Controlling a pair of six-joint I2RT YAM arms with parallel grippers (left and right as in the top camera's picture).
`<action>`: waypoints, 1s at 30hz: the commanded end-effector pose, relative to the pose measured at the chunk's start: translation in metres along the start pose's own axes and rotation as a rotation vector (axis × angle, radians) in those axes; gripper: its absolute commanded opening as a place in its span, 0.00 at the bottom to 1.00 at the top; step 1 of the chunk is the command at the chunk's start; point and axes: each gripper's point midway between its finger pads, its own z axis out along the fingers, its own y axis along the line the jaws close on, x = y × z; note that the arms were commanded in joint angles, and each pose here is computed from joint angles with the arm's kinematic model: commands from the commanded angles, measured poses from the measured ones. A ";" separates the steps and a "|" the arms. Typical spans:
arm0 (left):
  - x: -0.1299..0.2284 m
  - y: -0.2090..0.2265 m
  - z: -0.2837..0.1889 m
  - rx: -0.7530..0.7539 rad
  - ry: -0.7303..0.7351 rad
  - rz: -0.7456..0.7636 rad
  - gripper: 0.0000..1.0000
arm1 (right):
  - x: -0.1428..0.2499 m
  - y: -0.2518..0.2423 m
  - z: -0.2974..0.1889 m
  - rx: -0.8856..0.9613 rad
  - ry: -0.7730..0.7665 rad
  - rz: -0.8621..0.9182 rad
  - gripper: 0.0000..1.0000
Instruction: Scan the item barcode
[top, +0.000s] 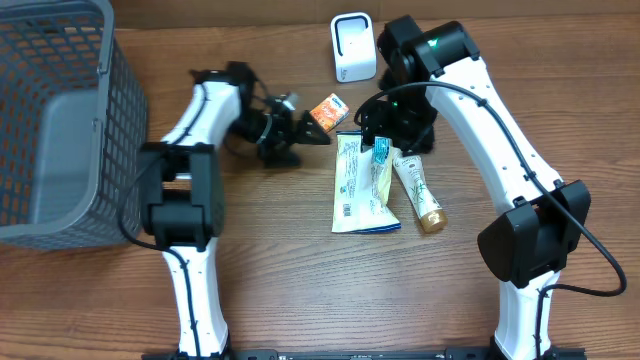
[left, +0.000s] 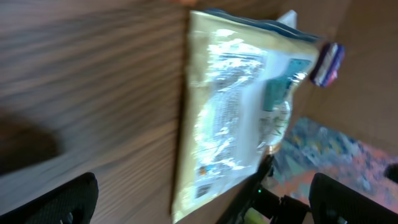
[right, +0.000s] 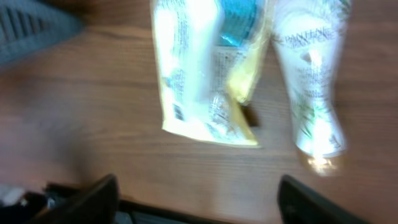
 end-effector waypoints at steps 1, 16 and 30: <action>-0.008 0.047 -0.025 -0.165 -0.045 -0.130 1.00 | 0.010 -0.012 0.005 0.094 0.021 -0.075 0.98; 0.004 0.098 -0.054 -0.372 -0.067 -0.328 1.00 | 0.060 -0.041 0.116 0.154 0.257 -0.025 1.00; 0.004 0.098 -0.053 -0.373 -0.066 -0.326 1.00 | 0.023 -0.018 0.153 -0.159 0.138 -0.095 0.87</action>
